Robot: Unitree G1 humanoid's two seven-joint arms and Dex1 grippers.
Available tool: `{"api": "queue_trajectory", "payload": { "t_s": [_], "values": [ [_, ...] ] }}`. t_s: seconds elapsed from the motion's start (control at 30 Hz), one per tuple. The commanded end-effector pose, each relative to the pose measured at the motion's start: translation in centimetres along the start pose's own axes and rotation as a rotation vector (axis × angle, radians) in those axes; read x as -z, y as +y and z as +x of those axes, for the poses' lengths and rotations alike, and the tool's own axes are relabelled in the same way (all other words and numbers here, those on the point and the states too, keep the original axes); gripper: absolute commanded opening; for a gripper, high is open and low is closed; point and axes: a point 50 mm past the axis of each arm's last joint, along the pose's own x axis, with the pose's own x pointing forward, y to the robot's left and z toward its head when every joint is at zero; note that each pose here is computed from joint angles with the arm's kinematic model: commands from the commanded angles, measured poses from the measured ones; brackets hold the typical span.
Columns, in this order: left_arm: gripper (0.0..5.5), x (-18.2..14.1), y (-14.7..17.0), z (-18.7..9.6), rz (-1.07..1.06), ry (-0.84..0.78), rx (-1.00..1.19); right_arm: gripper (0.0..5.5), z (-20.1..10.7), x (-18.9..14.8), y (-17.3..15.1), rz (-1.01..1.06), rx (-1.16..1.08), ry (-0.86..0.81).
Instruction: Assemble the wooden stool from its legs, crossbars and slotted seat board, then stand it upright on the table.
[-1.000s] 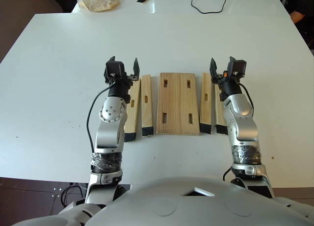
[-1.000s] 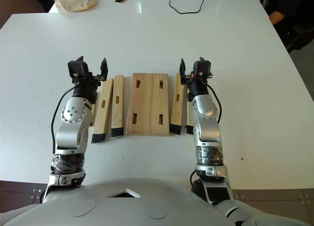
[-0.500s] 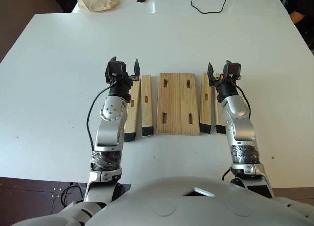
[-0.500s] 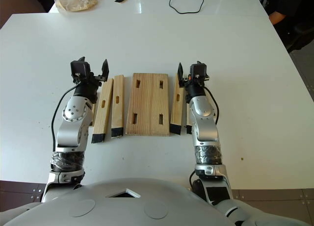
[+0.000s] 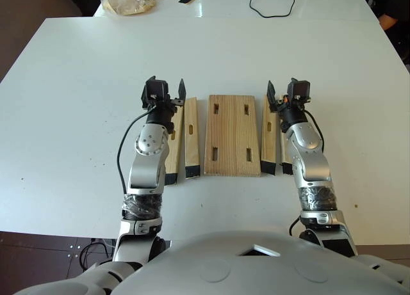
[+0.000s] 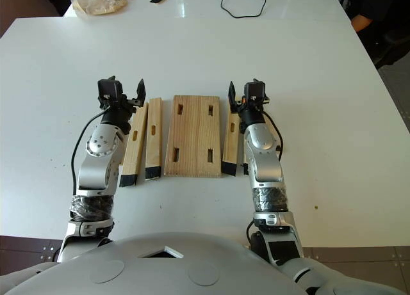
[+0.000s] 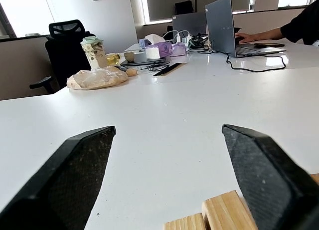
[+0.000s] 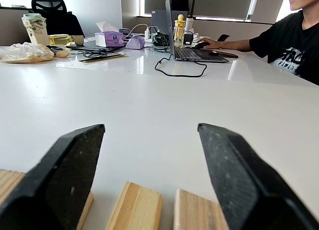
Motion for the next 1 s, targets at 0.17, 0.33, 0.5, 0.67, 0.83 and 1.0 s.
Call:
{"api": "queue_trajectory", "payload": {
  "t_s": [0.17, 0.33, 0.5, 0.67, 0.83, 1.0],
  "values": [
    [3.96, 0.1, 0.0, 0.4, 0.058, 0.009, 0.005, 3.43, -0.2, 0.0, -0.3, -0.006, 0.019, 0.001],
    [3.96, 0.1, 0.1, 0.6, 0.074, 0.012, 0.013, 3.43, 0.0, 0.2, -0.2, -0.006, 0.025, 0.005],
    [3.96, 0.1, 0.2, 0.6, 0.078, 0.017, 0.017, 3.43, 0.0, 0.3, 0.0, 0.000, 0.030, 0.005],
    [3.96, 0.4, 0.2, 0.5, 0.072, 0.034, 0.042, 3.43, 0.0, 0.5, -0.1, 0.003, 0.037, 0.009],
    [3.96, 0.5, 0.3, 0.4, 0.075, 0.053, 0.061, 3.43, 0.0, 0.5, 0.0, 0.004, 0.040, 0.006],
    [3.96, -0.1, 5.1, -1.9, 0.133, 0.144, 0.020, 3.43, -0.4, 0.8, -0.3, 0.008, 0.073, 0.011]
  ]
}}
